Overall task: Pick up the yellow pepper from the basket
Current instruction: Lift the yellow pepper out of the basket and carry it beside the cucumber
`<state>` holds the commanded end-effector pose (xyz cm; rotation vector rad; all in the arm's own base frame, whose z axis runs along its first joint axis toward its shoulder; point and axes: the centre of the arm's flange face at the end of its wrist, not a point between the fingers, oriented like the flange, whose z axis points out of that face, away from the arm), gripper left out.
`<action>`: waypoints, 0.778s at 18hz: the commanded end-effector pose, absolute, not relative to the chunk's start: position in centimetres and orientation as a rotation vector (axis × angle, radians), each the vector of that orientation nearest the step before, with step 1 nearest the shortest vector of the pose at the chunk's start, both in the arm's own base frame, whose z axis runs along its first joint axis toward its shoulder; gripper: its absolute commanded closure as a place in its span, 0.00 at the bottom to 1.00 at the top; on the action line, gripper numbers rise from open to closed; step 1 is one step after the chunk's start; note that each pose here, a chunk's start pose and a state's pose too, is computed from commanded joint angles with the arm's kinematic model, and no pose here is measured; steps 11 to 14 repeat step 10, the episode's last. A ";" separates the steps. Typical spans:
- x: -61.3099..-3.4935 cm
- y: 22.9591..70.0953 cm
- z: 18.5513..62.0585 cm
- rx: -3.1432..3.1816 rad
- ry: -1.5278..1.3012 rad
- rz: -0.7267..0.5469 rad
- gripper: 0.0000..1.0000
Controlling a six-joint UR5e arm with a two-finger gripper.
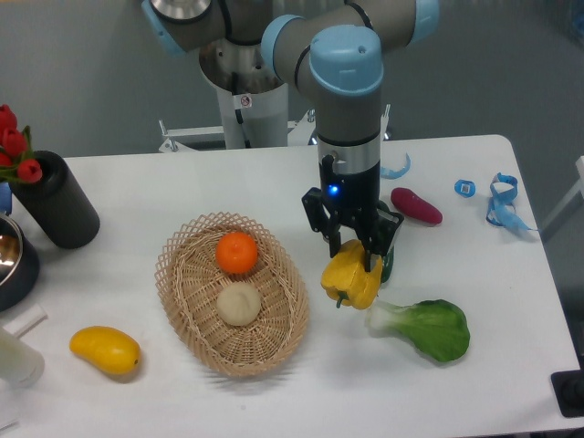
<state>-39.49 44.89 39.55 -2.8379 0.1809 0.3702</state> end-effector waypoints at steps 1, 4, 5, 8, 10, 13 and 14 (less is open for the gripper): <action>-39.5 44.9 39.6 -2.837 0.179 0.372 0.67; -39.6 44.8 39.6 -2.837 0.177 0.372 0.67; -39.6 44.8 39.6 -2.837 0.177 0.372 0.67; -39.6 44.6 39.7 -2.833 0.171 0.368 0.67; -39.7 44.5 39.9 -2.829 0.168 0.371 0.67; -39.7 44.5 39.9 -2.829 0.168 0.371 0.67; -39.7 44.5 39.9 -2.829 0.168 0.371 0.67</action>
